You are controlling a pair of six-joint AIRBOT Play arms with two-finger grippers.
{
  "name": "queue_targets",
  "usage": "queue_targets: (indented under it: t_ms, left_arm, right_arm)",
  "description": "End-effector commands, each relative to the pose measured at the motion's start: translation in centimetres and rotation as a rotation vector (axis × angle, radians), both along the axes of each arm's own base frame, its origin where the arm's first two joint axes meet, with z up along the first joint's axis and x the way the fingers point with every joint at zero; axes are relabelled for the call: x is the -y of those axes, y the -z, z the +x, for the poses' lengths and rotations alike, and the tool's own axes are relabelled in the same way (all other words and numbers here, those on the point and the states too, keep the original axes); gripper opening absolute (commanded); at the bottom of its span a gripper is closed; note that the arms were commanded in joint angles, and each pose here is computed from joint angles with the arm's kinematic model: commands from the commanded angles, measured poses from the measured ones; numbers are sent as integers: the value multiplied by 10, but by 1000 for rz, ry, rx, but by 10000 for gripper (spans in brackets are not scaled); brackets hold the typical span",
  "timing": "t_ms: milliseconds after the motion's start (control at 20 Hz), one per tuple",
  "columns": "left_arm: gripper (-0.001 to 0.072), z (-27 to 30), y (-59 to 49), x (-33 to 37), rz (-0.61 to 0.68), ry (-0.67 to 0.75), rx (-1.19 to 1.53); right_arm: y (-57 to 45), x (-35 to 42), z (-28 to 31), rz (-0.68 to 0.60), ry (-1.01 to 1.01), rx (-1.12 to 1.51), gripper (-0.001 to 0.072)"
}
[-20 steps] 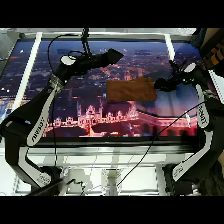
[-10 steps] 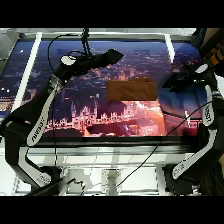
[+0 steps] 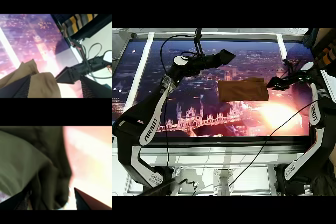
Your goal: Fold the clothes and pants, and hang the long-sleeved shirts on hangers.
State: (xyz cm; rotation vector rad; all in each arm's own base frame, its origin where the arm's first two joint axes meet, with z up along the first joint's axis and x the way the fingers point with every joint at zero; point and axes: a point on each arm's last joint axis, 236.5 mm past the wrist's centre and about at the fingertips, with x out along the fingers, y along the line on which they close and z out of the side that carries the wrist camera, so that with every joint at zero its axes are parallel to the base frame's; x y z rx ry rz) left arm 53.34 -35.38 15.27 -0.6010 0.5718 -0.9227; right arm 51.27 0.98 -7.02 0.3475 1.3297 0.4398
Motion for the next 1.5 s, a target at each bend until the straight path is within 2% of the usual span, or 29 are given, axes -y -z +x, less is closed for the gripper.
queue_targets:
  t_ms: [0,100,300,500,750,850,900,950,1000,1050,1100,1150,1200,1250,1450]
  left_arm:
    - [693,0,2,0,1,0,-2]
    - [693,0,2,0,1,0,-2]
    - [693,1,2,0,1,0,-2]
    - [692,1,2,0,1,0,-2]
    - [693,1,2,0,1,0,-3]
    - [693,1,2,0,1,0,-3]
    - [692,1,2,0,2,0,-3]
    - [669,1,2,0,2,0,-3]
    - [510,1,2,0,2,-1,-3]
    - [349,1,2,-1,2,-2,-2]
    - [266,2,2,-1,2,-3,-2]
    - [195,2,2,-3,1,-5,-2]
    - [46,3,1,-5,4,-2,3]
    - [16,2,-2,-8,14,6,25]
    - [14,-15,-27,-20,16,73,63]
  right_arm:
    - [12,-15,18,-118,-26,62,622]
    - [19,-4,27,-182,12,77,621]
    - [33,14,18,-140,103,-8,620]
    - [42,-16,1,47,101,-116,611]
    - [29,-79,-4,403,81,-196,590]
    - [22,-96,-1,450,55,-177,590]
    - [22,-105,-2,445,37,-173,568]
    - [23,-114,-2,439,24,-171,514]
    - [24,-126,-2,434,10,-167,444]
    - [24,-137,-2,428,-4,-162,304]
    - [24,-147,-2,423,-16,-153,123]
    - [20,-157,-2,422,-37,-144,21]
    - [13,-164,-2,430,-59,-137,17]
    - [-2,-173,0,459,-76,-121,17]
    - [-124,-189,23,696,-92,61,17]
